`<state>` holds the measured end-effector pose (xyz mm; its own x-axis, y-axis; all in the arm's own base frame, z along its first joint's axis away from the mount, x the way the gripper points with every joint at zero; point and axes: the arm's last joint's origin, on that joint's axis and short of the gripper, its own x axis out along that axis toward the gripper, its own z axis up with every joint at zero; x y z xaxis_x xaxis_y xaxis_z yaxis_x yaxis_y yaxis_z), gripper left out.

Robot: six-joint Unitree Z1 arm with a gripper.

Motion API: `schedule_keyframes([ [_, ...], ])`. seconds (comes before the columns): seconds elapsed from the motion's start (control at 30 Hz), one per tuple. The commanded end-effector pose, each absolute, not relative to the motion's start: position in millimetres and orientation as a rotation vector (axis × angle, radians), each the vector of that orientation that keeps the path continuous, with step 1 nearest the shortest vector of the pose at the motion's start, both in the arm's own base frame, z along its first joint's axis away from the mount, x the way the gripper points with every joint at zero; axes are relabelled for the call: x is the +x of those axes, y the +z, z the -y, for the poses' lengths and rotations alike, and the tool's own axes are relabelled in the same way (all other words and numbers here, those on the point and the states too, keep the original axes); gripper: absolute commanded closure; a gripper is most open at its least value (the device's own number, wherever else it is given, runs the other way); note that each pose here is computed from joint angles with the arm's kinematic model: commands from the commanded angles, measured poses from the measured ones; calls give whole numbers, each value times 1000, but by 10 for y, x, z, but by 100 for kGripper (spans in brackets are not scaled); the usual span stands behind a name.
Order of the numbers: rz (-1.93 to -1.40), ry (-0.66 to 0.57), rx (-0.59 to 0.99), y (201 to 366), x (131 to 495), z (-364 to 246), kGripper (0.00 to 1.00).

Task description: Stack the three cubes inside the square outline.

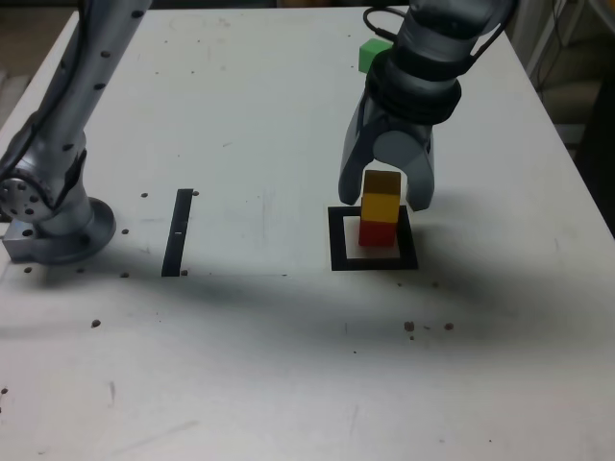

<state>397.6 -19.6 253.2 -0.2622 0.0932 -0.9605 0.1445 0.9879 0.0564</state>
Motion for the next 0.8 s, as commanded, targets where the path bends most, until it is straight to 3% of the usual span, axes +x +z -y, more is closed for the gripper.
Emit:
schedule_keyframes([
  [0.0,-1839,-49,173,2531,3972,188,1],
  [0.43,-1807,4,163,2770,3829,-153,1],
  [0.77,-1840,11,121,2763,3692,-899,1],
])
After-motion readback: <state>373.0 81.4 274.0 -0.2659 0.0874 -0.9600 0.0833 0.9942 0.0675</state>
